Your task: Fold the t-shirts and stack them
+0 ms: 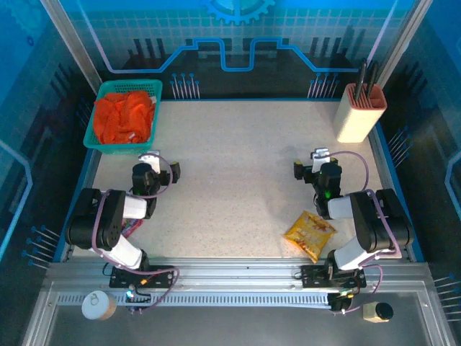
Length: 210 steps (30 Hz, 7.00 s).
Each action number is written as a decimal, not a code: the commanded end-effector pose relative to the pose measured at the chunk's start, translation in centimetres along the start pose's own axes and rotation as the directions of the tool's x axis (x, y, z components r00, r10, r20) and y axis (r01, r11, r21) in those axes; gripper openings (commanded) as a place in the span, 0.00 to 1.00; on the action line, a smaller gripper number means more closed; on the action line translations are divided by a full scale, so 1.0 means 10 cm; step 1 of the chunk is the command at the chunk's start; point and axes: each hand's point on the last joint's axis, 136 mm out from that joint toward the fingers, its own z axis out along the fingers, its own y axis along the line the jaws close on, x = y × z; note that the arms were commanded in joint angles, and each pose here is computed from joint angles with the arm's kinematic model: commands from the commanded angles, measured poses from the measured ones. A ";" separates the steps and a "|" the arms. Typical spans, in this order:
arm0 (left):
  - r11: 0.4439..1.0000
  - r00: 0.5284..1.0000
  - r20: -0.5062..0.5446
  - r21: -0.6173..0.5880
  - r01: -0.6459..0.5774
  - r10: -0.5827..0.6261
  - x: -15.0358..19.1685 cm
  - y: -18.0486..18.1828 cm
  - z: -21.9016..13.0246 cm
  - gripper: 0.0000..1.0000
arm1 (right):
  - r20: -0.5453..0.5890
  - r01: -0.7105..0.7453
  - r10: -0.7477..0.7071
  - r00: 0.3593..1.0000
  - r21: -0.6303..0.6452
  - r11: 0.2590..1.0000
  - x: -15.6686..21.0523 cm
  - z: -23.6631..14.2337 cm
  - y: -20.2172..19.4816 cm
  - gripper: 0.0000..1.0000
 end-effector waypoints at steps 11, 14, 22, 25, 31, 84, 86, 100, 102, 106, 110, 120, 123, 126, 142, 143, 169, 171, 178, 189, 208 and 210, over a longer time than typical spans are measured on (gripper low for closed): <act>1.000 0.998 0.061 0.029 -0.004 0.002 -0.20 -0.07 -0.01 0.99 | 0.033 -0.016 0.015 0.999 0.000 1.000 -0.11 0.00 -0.03 1.00; 1.000 0.998 0.060 0.030 -0.003 0.001 -0.20 -0.07 -0.01 0.99 | 0.033 -0.016 0.016 0.999 0.000 1.000 -0.11 0.00 -0.02 1.00; 1.000 0.998 0.060 0.030 -0.004 0.002 -0.20 -0.07 -0.01 0.99 | 0.031 -0.018 0.018 0.999 -0.003 1.000 -0.10 0.00 -0.02 1.00; 1.000 0.998 0.061 0.030 -0.003 0.002 -0.21 -0.07 -0.01 0.99 | 0.032 -0.019 0.019 0.999 -0.002 1.000 -0.11 0.00 -0.02 1.00; 1.000 0.998 0.062 0.030 -0.003 0.002 -0.21 -0.07 -0.01 0.99 | 0.033 -0.019 0.019 0.999 -0.003 1.000 -0.11 0.00 -0.02 1.00; 0.765 0.725 -0.374 -0.556 0.325 -0.579 -1.20 1.46 1.03 0.67 | -0.466 -0.199 0.141 0.874 -0.079 0.977 -0.65 -1.19 0.23 0.98; 0.754 0.700 -0.389 -0.569 0.329 -0.599 -1.09 1.50 1.10 0.66 | -0.472 -0.202 0.141 0.870 -0.080 0.976 -0.64 -1.18 0.24 0.98; 0.716 0.628 -0.386 -0.548 0.433 -0.675 -0.91 1.44 1.25 0.31 | -0.476 -0.193 0.126 0.870 -0.094 0.977 -0.70 -1.18 0.26 0.97; 0.720 0.646 -0.364 -0.531 0.447 -0.671 -1.08 1.42 1.19 0.20 | -0.472 -0.198 0.129 0.872 -0.099 0.975 -0.71 -1.20 0.27 0.97; 0.729 0.685 -0.312 -0.491 0.477 -0.658 -1.48 1.37 1.00 0.00 | -0.462 -0.201 0.132 0.877 -0.105 0.974 -0.73 -1.23 0.28 0.97; 0.743 0.726 -0.245 -0.430 0.513 -0.642 -1.98 1.27 0.69 0.00 | -0.458 -0.211 0.136 0.879 -0.118 0.970 -0.74 -1.24 0.30 0.97; 0.775 0.746 -0.213 -0.224 0.591 -0.631 -2.73 0.73 -0.25 0.00 | -0.443 -0.241 0.155 0.883 -0.145 0.960 -0.79 -1.23 0.36 0.97; 0.784 0.745 -0.246 -0.150 0.603 -0.620 -2.76 0.47 -0.45 0.00 | -0.443 -0.252 0.161 0.882 -0.154 0.955 -0.81 -1.24 0.39 0.97; 0.792 0.744 -0.301 -0.074 0.606 -0.597 -2.69 0.14 -0.61 0.00 | -0.448 -0.268 0.172 0.877 -0.158 0.950 -0.83 -1.24 0.40 0.97; 0.871 0.752 -0.641 0.274 0.408 -0.150 -1.63 -2.05 -1.20 0.00 | -0.434 -0.306 0.208 0.876 -0.168 0.937 -0.96 -1.34 0.43 0.96; 0.874 0.736 -0.667 0.283 0.396 -0.117 -1.46 -2.19 -1.17 0.00 | -0.435 -0.307 0.209 0.876 -0.170 0.936 -0.97 -1.36 0.43 0.96; 0.896 0.760 -0.637 0.404 0.184 0.131 -0.46 -3.29 -0.93 0.67 | -0.479 -0.164 -0.039 0.877 -0.373 0.913 -0.65 -1.99 1.19 0.94; 0.932 0.784 -0.616 0.322 0.169 0.071 -0.63 -2.93 -0.92 0.69 | -0.473 -0.106 -0.128 0.872 -0.438 0.893 -0.52 -2.07 1.49 0.92; 0.962 0.809 -0.555 0.056 0.268 -0.193 -1.00 -1.61 -1.09 0.80 | -0.346 0.174 -0.511 0.787 -0.669 0.722 0.03 -2.32 2.69 0.89; 0.946 0.795 -0.525 -0.066 0.318 -0.304 -0.90 -0.90 -1.40 0.86 | -0.335 0.359 -0.745 0.576 -0.715 0.600 0.68 -1.97 3.56 0.73; 0.945 0.779 -0.551 -0.057 0.323 -0.300 -0.79 -0.92 -1.33 0.85 | -0.485 0.217 -0.706 0.516 -0.723 0.656 0.98 -1.54 3.69 0.17; 0.946 0.779 -0.551 -0.060 0.319 -0.298 -0.78 -0.91 -1.33 0.85 | -0.476 0.218 -0.715 0.511 -0.733 0.644 0.93 -1.57 3.69 0.04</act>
